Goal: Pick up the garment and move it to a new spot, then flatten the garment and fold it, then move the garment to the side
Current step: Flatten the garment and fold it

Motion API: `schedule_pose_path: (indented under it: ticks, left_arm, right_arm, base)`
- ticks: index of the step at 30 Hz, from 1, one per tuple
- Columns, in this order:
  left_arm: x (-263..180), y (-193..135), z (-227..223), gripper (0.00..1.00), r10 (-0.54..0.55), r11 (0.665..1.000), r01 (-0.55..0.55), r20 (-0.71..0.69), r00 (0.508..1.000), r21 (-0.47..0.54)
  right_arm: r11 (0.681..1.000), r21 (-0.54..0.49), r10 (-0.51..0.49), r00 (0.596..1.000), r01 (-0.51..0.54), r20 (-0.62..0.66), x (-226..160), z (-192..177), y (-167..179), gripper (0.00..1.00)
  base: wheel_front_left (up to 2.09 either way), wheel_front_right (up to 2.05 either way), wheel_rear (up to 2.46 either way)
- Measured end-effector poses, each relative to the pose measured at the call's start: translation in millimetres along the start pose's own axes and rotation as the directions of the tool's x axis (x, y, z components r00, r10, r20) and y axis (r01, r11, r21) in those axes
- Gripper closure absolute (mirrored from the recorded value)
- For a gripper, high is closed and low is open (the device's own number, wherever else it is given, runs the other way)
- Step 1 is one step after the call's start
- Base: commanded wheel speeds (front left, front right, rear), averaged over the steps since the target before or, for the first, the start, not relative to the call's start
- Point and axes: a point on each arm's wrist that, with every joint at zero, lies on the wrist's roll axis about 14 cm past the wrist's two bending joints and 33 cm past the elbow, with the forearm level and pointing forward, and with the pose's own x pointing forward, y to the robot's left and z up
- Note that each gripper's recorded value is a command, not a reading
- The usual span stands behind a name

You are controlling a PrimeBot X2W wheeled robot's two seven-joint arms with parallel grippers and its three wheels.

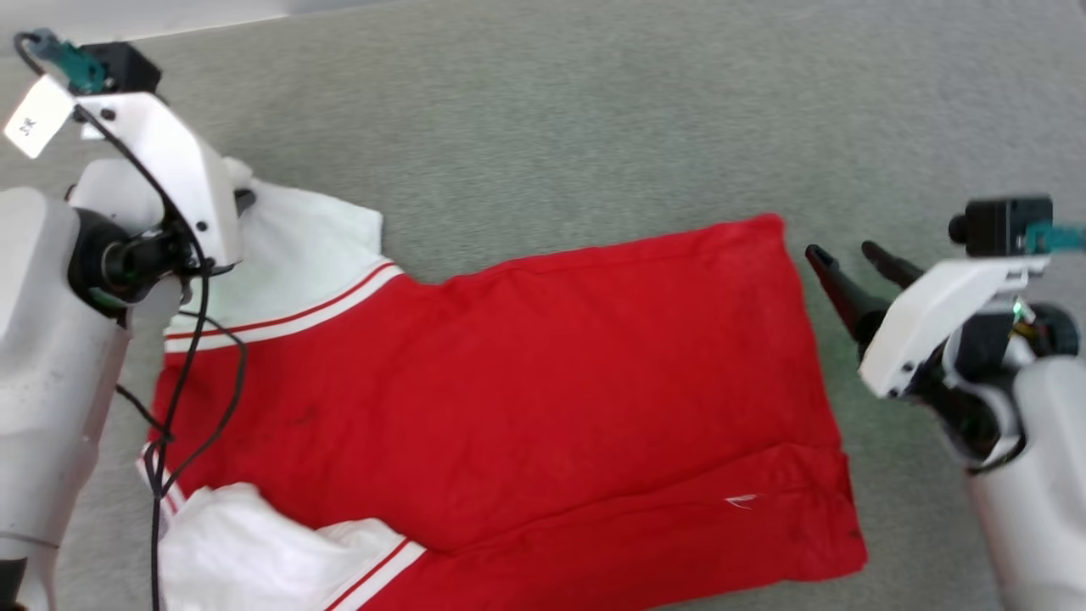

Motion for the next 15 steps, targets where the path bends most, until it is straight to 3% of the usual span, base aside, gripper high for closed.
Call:
schedule_pose_path:
  ticks: [6, 15]
  left_arm:
    - [-20, 2, 17, 1.0, -0.005, 1.0, 0.002, 0.093, 0.996, 0.028]
    - [-17, 1, 16, 1.0, -0.042, 0.999, 0.04, 0.124, 0.991, 0.021]
  right_arm:
    - [0.994, -0.086, 0.04, 0.97, -0.062, -0.241, 23, -4, 15, 0.0]
    - [0.981, -0.157, 0.033, 0.898, -0.113, -0.438, 55, -24, 31, 0.0]
  base:
    - [0.0, 0.0, 0.0]
    - [0.0, 0.0, 0.0]
